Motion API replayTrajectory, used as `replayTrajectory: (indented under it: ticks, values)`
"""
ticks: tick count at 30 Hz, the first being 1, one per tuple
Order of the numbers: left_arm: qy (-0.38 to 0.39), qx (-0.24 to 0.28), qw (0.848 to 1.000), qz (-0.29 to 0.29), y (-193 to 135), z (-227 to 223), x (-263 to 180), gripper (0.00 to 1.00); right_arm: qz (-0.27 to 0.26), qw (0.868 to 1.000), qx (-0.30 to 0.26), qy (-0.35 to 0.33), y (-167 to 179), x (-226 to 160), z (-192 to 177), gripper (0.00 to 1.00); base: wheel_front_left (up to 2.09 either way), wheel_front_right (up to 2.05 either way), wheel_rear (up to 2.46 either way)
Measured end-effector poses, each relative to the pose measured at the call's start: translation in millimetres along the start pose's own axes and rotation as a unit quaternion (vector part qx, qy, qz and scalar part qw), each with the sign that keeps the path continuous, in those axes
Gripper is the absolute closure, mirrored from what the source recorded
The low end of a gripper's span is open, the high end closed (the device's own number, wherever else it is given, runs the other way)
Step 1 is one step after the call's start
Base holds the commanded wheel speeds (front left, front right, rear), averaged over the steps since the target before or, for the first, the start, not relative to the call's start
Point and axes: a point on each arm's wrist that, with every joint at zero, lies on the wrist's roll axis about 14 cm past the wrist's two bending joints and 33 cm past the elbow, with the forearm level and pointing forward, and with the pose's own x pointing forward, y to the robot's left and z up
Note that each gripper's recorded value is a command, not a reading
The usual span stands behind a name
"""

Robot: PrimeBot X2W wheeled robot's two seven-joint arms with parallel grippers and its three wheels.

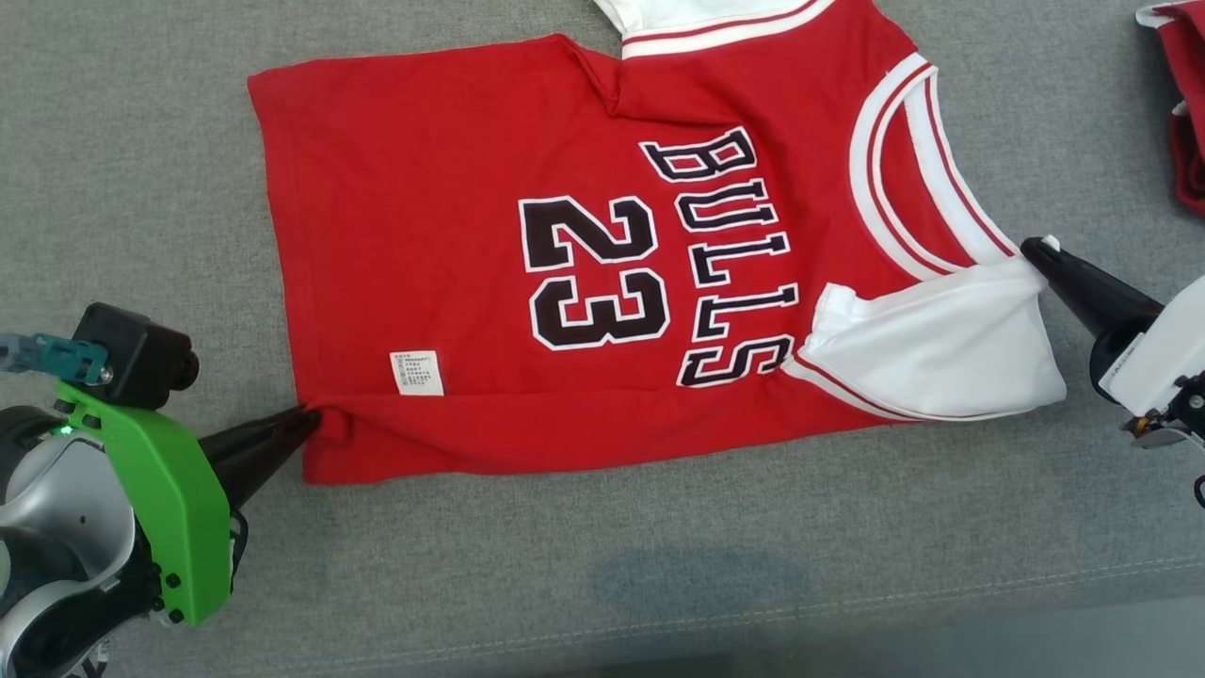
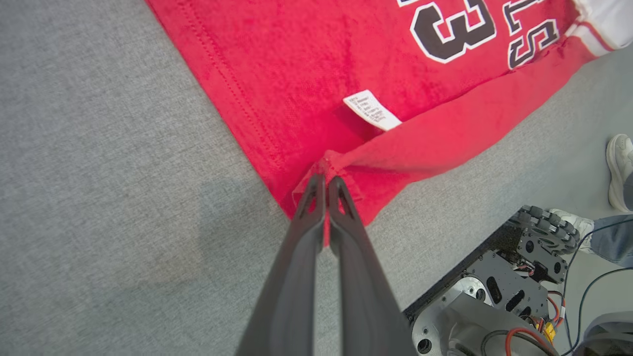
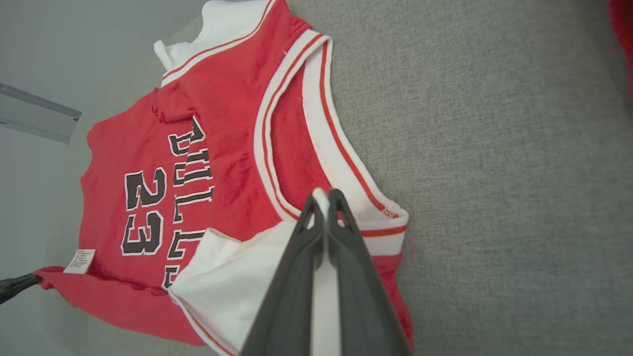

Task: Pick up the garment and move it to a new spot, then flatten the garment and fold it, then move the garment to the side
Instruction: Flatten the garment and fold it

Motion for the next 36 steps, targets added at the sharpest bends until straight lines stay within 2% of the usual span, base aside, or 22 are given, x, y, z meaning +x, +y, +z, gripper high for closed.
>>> replayTrajectory:
  ticks: [11, 24, 36]
  values:
    - [0.044, -0.018, 0.999, -0.002, 4, -18, 11, 1.0, -0.013, 0.999, -0.027, -0.021, -4, 16, 21, 1.0, 0.0, 0.0, 0.0]
    - [0.049, -0.022, 0.998, 0.014, 15, -16, 13, 1.0, -0.005, 0.999, -0.045, 0.004, 2, 37, 9, 1.0, 0.0, 0.0, 0.0]
    - [0.068, -0.018, 0.997, 0.025, 23, -19, 17, 1.0, 0.008, 0.998, -0.058, 0.0, 10, 45, 13, 1.0, 0.0, 0.0, 0.0]
